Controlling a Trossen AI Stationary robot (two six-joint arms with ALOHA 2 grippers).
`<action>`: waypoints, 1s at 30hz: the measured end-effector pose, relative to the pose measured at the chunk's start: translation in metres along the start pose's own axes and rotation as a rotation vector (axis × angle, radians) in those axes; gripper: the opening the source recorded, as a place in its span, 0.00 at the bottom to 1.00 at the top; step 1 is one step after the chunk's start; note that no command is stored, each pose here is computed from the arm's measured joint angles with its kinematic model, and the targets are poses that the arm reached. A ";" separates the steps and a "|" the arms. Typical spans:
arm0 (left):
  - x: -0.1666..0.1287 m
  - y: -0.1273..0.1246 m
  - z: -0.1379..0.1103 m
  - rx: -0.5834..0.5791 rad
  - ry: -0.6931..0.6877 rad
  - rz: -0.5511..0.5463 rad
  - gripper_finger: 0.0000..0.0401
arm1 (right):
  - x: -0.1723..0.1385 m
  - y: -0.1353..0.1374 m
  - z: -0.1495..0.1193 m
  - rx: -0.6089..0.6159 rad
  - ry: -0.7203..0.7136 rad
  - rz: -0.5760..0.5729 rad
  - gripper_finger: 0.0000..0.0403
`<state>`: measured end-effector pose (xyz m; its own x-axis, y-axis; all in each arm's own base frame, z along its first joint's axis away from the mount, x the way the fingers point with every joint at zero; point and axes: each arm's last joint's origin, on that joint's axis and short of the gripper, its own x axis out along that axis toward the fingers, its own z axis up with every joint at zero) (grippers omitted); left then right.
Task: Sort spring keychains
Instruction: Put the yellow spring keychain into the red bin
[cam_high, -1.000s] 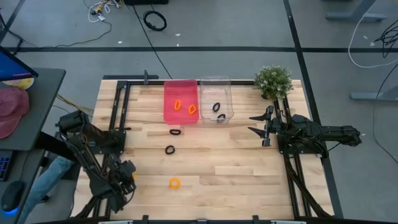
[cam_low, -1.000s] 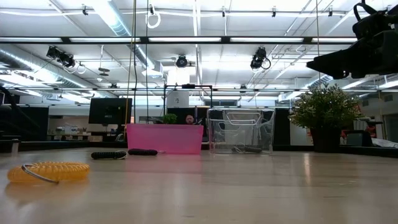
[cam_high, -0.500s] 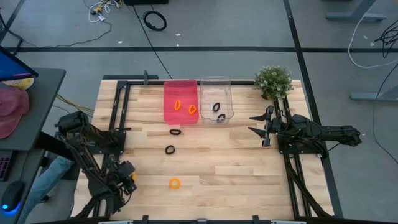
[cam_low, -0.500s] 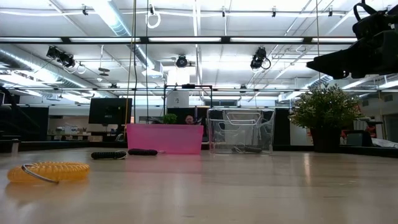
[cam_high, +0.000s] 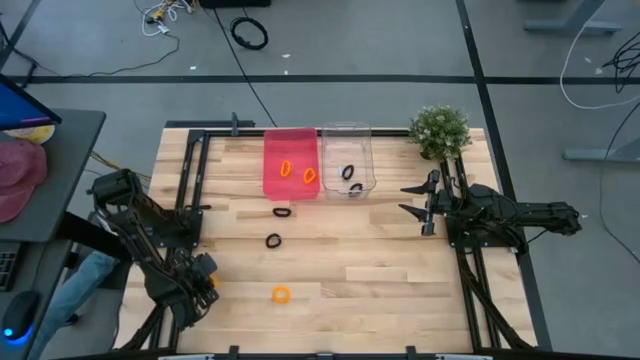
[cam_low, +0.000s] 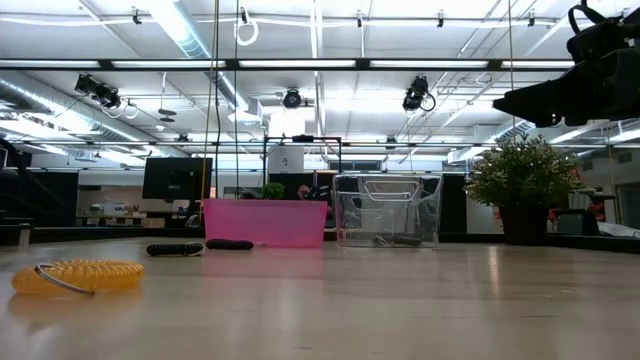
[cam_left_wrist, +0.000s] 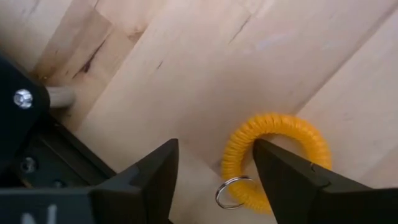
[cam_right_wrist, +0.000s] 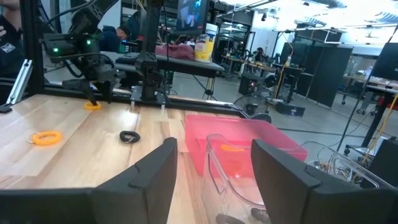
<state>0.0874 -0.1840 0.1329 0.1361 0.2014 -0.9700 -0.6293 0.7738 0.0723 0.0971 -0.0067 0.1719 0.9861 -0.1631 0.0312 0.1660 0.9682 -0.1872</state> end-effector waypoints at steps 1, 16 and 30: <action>-0.001 0.000 0.000 -0.002 0.005 -0.008 0.53 | 0.000 0.000 0.000 0.000 0.000 0.000 0.52; 0.004 -0.003 0.015 0.132 0.055 -0.122 0.04 | 0.000 0.000 0.000 0.000 0.000 0.000 0.52; 0.007 -0.014 0.065 0.247 -0.437 -0.088 0.03 | 0.000 0.000 0.000 0.000 0.000 0.000 0.52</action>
<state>0.1474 -0.1545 0.1403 0.5211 0.3201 -0.7912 -0.4085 0.9075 0.0982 0.0971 -0.0067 0.1719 0.9861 -0.1629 0.0312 0.1659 0.9682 -0.1874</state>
